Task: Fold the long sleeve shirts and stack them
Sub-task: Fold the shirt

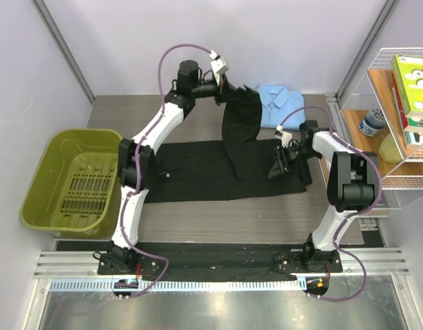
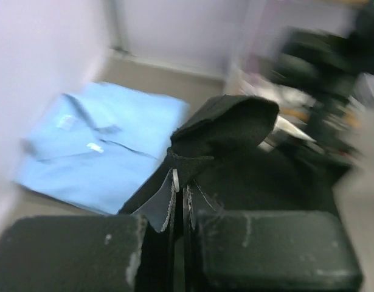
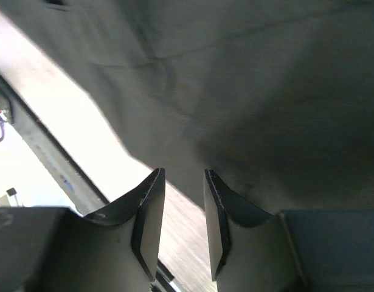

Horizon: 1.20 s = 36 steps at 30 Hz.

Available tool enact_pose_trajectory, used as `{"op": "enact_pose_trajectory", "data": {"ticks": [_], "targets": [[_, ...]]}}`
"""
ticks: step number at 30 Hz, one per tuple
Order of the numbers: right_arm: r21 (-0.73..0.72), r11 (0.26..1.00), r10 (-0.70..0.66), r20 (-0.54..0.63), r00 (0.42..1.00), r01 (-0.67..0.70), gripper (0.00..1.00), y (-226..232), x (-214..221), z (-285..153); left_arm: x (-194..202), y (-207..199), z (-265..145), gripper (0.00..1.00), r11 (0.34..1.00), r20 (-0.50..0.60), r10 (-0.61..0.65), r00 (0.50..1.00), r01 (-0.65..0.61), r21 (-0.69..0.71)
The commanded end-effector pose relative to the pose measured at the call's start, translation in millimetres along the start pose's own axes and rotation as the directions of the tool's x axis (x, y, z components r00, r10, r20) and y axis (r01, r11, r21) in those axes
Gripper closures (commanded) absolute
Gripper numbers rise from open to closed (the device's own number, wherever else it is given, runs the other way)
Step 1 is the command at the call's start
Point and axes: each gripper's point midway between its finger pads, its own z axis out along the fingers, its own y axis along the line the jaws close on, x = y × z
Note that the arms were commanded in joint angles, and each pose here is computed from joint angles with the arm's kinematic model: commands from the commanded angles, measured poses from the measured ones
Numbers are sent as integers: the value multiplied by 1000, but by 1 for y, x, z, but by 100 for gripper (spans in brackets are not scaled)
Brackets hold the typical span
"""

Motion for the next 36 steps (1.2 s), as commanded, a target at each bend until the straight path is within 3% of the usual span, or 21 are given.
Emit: {"op": "enact_pose_trajectory", "data": {"ticks": [1,2,3,4,5,6,7,8,11,13,14,16,18,22,23,27,31,33,34,35,36], "targets": [[83,996,26,-1,1000,-26,64,-22,-2,0,-34,-79,-57,100,948,13,118,993,-117,297],[89,995,31,3,1000,-31,64,-24,-3,-2,-38,-96,-73,100,935,4,125,992,-119,334],[95,995,35,4,999,-36,64,-23,-4,-3,-9,-102,-93,100,940,-90,32,995,0,340],[98,994,38,6,999,-38,64,-24,-5,-3,2,-109,-106,100,938,-135,6,991,41,345],[105,993,46,2,999,-46,64,-25,-4,-3,14,-106,-115,100,922,-117,185,976,-131,364],[109,993,49,0,999,-49,64,-26,-4,-3,39,-137,-145,100,917,-267,78,961,36,397],[113,992,55,-8,998,-54,64,-28,-2,-2,53,-149,-159,100,895,-314,150,937,6,446],[119,991,58,-14,998,-56,64,-29,0,-1,72,-150,-171,100,797,-262,408,875,-201,570],[123,991,61,-21,998,-58,64,-30,0,-2,119,-174,-208,100,788,-417,317,852,9,616],[127,990,58,-20,998,-55,64,-29,0,-4,132,-152,-220,100,807,-434,399,808,-84,585],[125,990,64,-25,998,-61,64,-28,2,-4,152,-152,-231,100,825,-477,376,795,-52,563],[130,990,66,-30,997,-62,65,-28,4,-4,161,-131,-239,99,794,-473,514,715,-188,578],[136,989,61,-35,998,-55,65,-29,7,-5,176,-118,-247,96,774,-510,571,643,-217,594],[132,991,31,-53,998,-24,66,-26,10,-8,179,-81,-253,74,771,-569,624,536,-307,558],[130,992,8,-46,999,-2,66,-22,8,-12,179,-72,-257,72,777,-578,623,527,-335,533],[114,991,-72,-20,997,74,66,-9,-3,-28,178,-69,-290,65,805,-631,594,499,-355,476],[119,982,-153,39,987,147,65,3,-29,-45,166,-73,-314,62,883,-689,468,554,-328,336],[141,978,-164,70,984,153,65,3,-42,-51,149,-82,-309,61,961,-714,269,647,-229,155],[157,973,-184,95,978,168,64,2,-54,-54,142,-83,-305,55,976,-711,205,672,-199,92],[173,970,-189,108,976,168,62,-1,-59,-55,137,-90,-296,54,995,-708,-15,707,-61,-82],[185,970,-183,121,976,159,59,-4,-64,-55,133,-89,-294,52,987,-702,-98,706,-23,-161]]}}
